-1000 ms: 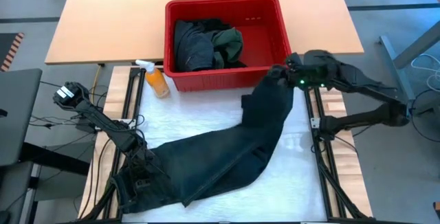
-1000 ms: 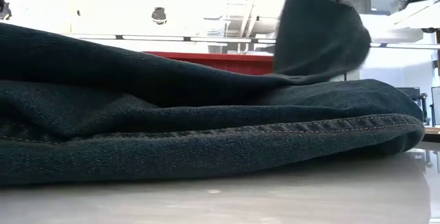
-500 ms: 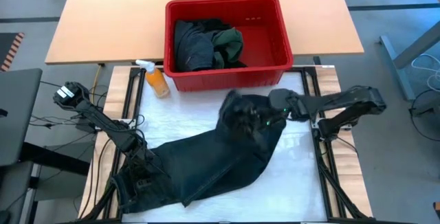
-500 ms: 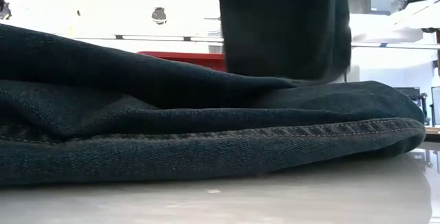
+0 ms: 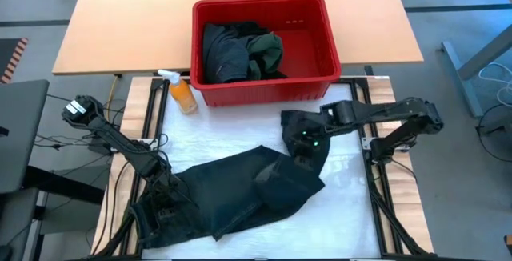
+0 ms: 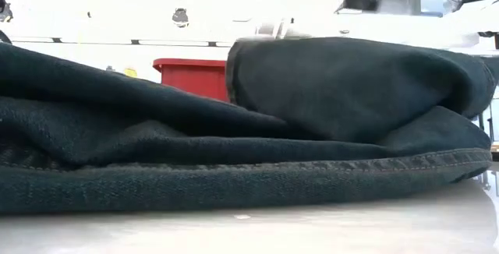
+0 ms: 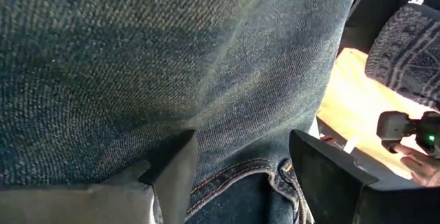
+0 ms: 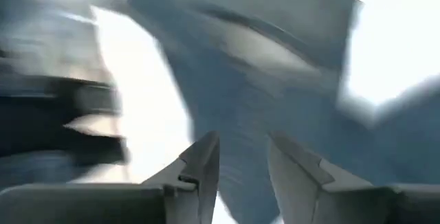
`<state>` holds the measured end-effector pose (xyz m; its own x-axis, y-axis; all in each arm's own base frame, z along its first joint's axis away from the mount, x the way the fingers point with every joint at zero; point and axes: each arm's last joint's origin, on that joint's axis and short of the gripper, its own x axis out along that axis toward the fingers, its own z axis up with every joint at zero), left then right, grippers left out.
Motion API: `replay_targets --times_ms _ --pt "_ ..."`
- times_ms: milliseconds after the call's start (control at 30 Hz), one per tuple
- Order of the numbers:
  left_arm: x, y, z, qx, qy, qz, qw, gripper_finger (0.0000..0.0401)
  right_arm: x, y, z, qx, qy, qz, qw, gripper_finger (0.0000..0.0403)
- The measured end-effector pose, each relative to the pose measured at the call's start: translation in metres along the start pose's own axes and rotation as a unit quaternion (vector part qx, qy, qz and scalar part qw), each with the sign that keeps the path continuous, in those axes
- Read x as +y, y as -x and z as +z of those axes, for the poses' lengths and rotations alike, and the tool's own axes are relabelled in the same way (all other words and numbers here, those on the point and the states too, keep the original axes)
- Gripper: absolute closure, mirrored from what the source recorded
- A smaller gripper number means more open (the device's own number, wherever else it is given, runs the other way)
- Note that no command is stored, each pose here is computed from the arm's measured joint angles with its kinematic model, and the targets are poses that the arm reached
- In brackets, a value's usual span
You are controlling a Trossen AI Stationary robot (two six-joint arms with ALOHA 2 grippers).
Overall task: Fold Laundry from Bin
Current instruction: Fold the blue pants
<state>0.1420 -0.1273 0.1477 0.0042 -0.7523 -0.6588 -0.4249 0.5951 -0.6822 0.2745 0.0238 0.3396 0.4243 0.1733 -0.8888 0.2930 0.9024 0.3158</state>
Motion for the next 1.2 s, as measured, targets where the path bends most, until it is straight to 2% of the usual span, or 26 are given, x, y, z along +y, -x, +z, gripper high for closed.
replay_targets --times_ms 100,167,400,567,733,833,967,1200 --pt "0.0 0.0 0.0 -0.001 -0.002 0.0 1.0 0.0177 -0.025 -0.005 -0.008 0.009 -0.055 -0.15 0.987 0.0253" --pt "0.0 0.0 0.0 -0.001 -0.006 0.0 1.0 0.0177 -0.044 -0.013 -0.007 0.005 -0.08 -0.191 0.978 0.0254" --pt "0.0 0.0 0.0 -0.001 -0.007 0.0 1.0 0.0177 -0.117 -0.063 -0.004 -0.025 -0.107 -0.207 0.972 0.0252" --pt "0.0 0.0 0.0 0.001 -0.009 0.0 1.0 0.0177 -0.151 -0.084 -0.008 -0.075 -0.096 -0.209 0.97 0.0247" --pt "0.0 0.0 -0.001 0.009 -0.005 -0.003 1.0 0.0177 -0.166 -0.096 -0.016 -0.092 -0.083 -0.219 0.968 0.0233" --pt "0.0 0.0 -0.001 0.011 -0.003 -0.003 1.0 0.0177 -0.173 -0.104 -0.023 -0.109 -0.118 -0.229 0.96 0.022" --pt "0.0 0.0 -0.001 0.011 0.003 -0.003 1.0 0.0177 -0.179 -0.116 -0.036 -0.129 -0.196 -0.24 0.942 0.0206" --pt "0.0 0.0 -0.001 0.011 0.002 -0.003 1.0 0.0177 -0.193 -0.129 -0.05 -0.185 -0.222 -0.276 0.917 0.0202"
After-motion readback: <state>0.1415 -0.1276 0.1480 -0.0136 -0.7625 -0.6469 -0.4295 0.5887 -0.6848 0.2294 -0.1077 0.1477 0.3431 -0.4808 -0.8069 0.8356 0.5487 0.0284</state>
